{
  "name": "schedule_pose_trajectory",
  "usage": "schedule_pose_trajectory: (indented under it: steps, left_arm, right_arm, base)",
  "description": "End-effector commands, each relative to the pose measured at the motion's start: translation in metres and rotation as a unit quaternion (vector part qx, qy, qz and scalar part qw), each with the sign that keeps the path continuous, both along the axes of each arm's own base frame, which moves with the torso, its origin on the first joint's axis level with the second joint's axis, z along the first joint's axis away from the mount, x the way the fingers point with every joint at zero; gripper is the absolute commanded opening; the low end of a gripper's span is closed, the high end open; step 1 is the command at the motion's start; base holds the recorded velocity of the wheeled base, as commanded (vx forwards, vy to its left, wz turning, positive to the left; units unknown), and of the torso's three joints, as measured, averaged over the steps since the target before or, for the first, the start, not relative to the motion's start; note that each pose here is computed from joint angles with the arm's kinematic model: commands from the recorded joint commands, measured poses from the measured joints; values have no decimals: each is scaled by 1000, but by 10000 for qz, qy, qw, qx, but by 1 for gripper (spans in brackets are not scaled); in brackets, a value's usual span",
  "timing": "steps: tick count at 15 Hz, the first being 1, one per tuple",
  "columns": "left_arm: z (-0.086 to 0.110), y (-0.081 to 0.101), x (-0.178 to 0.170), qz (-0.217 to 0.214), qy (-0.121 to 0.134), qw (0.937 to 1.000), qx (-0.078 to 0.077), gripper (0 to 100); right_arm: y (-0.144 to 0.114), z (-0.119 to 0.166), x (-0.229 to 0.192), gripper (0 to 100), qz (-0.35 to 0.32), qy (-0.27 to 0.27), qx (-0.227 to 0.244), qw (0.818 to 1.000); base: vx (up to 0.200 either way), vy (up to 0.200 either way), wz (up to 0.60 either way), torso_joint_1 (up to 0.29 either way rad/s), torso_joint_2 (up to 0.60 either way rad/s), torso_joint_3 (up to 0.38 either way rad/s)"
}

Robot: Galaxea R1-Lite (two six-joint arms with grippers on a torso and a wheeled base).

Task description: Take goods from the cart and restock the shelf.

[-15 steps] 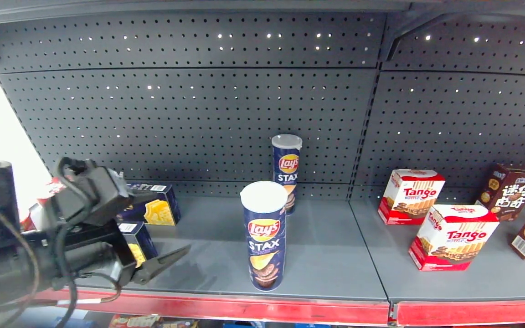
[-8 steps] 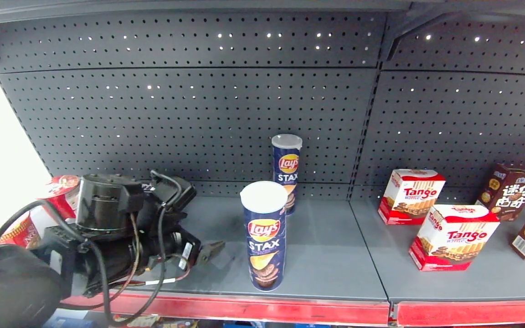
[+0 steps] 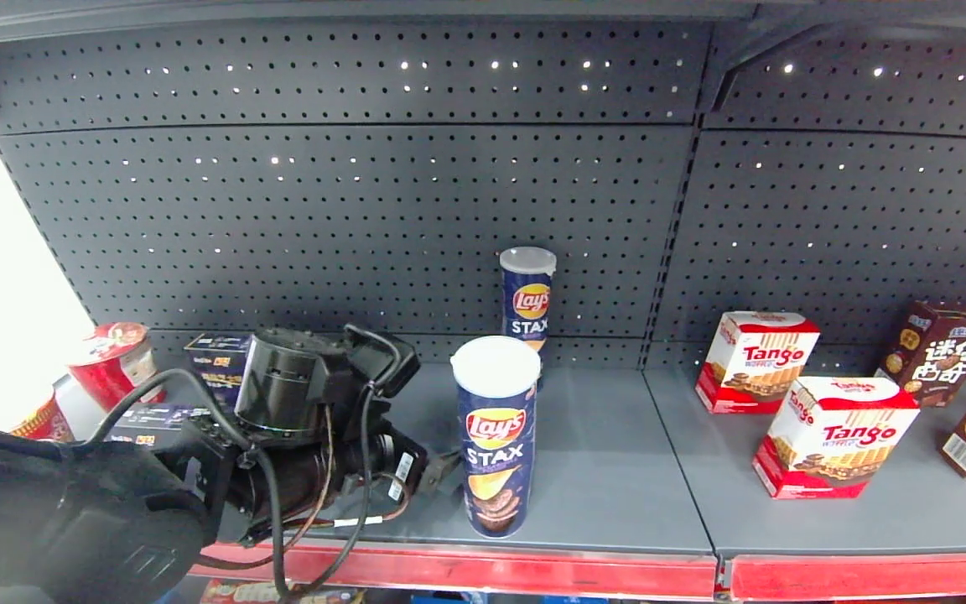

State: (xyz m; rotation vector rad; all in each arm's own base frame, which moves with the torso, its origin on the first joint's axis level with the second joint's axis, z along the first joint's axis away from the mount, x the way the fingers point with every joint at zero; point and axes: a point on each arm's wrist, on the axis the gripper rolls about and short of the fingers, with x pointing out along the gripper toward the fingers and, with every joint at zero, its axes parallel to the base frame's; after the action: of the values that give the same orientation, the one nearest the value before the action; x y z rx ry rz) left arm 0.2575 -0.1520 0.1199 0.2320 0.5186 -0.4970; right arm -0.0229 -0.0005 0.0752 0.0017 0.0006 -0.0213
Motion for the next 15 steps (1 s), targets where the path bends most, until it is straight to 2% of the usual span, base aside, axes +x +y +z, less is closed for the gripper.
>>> schedule_pose_trajectory:
  steps: [1,3,7,15]
  left_arm:
    - [-2,-3,0,-36,25,10000,14,100]
    - [-4,-3,1,-36,57,10000,33,100]
    - [-15,4,-6,52,252,9995,171,100]
    - [-8,-7,-4,-103,111,9999,76,100]
  right_arm:
    - [0,0,0,100,-1,4,-1,10000]
    - [0,0,0,100,-1,12,-1,10000]
    - [0,0,0,100,-1,4,-1,10000]
    - [0,0,0,100,-1,12,-1,10000]
  base:
    - [0,0,0,0,0,0]
    - [0,0,0,0,0,0]
    - [0,0,0,0,0,0]
    - [0,0,0,0,0,0]
